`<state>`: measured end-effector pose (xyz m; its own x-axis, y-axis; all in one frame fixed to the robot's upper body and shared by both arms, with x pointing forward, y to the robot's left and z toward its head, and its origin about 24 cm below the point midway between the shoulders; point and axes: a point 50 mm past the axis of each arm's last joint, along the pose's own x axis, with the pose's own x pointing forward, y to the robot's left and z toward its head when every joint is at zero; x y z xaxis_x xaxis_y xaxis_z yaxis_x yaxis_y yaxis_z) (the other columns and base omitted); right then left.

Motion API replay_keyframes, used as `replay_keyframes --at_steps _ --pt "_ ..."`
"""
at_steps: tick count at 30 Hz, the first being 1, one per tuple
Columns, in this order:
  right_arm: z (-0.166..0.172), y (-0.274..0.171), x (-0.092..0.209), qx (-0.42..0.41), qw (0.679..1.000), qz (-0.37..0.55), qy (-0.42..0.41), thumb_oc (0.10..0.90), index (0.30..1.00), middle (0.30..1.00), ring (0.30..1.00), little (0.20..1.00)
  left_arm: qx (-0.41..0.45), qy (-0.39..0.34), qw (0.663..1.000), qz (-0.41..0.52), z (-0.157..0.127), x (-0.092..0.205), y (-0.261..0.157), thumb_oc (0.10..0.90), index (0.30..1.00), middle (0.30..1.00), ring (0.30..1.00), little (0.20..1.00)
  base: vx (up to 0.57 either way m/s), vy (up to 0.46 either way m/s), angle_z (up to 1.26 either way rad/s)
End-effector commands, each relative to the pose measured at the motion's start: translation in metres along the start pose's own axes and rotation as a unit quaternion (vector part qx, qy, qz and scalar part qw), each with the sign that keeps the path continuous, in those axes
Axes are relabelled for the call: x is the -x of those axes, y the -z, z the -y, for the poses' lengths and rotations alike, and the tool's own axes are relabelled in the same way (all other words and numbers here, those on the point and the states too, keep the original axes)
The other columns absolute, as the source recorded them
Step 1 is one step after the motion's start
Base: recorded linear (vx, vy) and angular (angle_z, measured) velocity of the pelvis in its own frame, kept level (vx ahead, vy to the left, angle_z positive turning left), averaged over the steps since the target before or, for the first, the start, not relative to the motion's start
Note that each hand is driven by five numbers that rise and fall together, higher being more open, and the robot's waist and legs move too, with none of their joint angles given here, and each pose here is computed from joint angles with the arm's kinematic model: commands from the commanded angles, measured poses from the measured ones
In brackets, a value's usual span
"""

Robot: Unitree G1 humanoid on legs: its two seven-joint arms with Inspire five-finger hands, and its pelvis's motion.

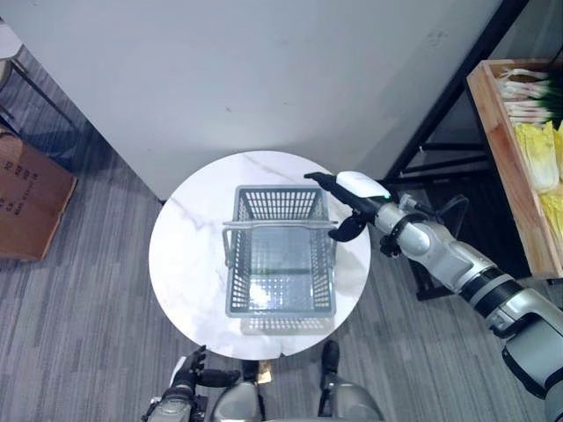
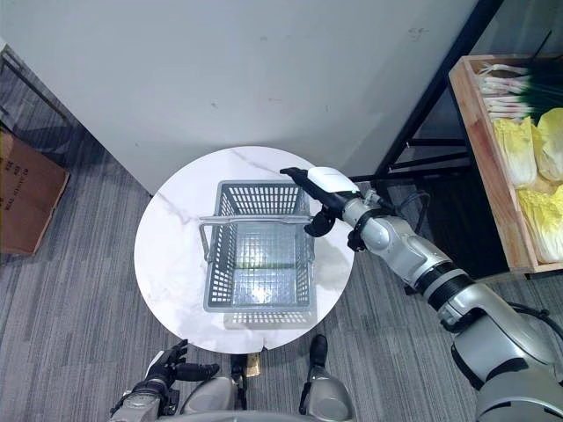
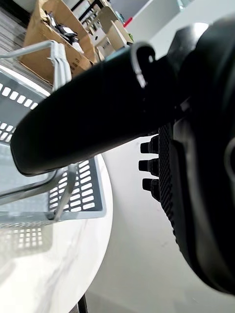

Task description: Get the vegetables into the basket

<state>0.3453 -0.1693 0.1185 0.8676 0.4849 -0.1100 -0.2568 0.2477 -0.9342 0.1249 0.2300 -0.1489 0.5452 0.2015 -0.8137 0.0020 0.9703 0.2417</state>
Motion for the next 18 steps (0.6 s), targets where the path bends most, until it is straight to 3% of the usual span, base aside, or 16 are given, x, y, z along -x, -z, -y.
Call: replay_keyframes --at_steps 1,9,18 --pt "0.062 -0.035 -0.005 0.050 0.992 0.086 0.079 0.900 1.000 1.000 1.000 1.000 -0.075 -0.003 0.994 -0.084 -0.013 0.012 0.044 0.900 1.000 1.000 1.000 1.000 0.00 0.000 0.00" --pt "0.069 -0.039 0.014 0.007 0.991 0.115 0.065 0.900 1.000 1.000 1.000 1.000 -0.079 0.004 0.993 -0.090 -0.013 0.014 0.048 0.900 1.000 1.000 1.000 1.000 0.00 -0.003 -0.02" --pt "0.049 -0.055 -0.008 -0.054 0.989 0.133 0.042 0.900 1.000 1.000 1.000 1.000 -0.083 0.006 0.993 -0.089 -0.012 0.014 0.047 0.900 1.000 1.000 1.000 1.000 0.00 0.000 0.00"
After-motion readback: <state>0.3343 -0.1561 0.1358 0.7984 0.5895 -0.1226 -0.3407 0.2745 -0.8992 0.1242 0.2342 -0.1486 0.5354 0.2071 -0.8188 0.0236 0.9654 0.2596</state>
